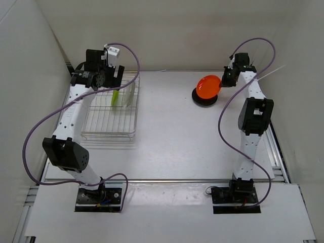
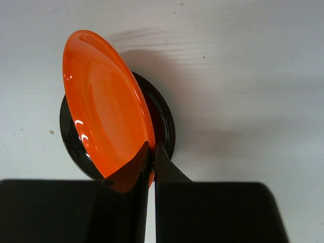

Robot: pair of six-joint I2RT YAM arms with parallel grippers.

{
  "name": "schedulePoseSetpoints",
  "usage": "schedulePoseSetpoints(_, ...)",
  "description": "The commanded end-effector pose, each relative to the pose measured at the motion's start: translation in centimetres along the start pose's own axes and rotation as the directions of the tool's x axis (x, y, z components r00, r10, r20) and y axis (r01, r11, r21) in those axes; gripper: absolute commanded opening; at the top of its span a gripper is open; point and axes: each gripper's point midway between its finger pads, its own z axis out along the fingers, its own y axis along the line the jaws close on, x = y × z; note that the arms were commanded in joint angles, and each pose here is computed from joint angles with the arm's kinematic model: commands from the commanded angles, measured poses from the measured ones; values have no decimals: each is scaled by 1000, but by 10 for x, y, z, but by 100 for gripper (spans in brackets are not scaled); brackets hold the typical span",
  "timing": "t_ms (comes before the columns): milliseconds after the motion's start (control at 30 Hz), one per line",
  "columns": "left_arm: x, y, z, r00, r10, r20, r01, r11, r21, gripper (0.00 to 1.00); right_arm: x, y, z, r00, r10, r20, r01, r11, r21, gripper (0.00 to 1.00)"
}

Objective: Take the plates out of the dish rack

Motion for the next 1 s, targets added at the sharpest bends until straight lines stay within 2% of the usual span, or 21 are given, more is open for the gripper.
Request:
schedulePoseSetpoints(0, -20, -24, -14, 994, -89, 68, 80, 988, 131, 99, -6, -1, 0, 1000, -11, 21, 11, 1000, 2, 0)
schedulePoseSetpoints(167, -16, -30, -21, 994, -68, 87, 57, 990, 127, 99, 1, -3, 8, 1000, -17, 1, 17, 1000, -5, 1)
schedulePoseSetpoints(400, 1, -27, -18, 996, -55, 68, 49, 994, 95, 99, 12, -3, 15, 999, -11, -30, 10, 1000, -19, 8)
schedulePoseSetpoints(600, 13, -23, -15, 997, -59, 52, 55, 996, 72, 99, 23, -7, 19, 998, -13, -57, 13, 1000, -6, 9)
schedulePoseSetpoints(833, 25, -18, -10, 997, -69, 40, 66, 996, 59, 99, 26, -5, 15, 998, -21, -62, 20, 1000, -15, 19)
schedulePoseSetpoints(967, 31, -22, -6, 996, -88, 26, 86, 994, 71, 99, 26, -4, 9, 998, -22, -61, 21, 1000, -16, 28)
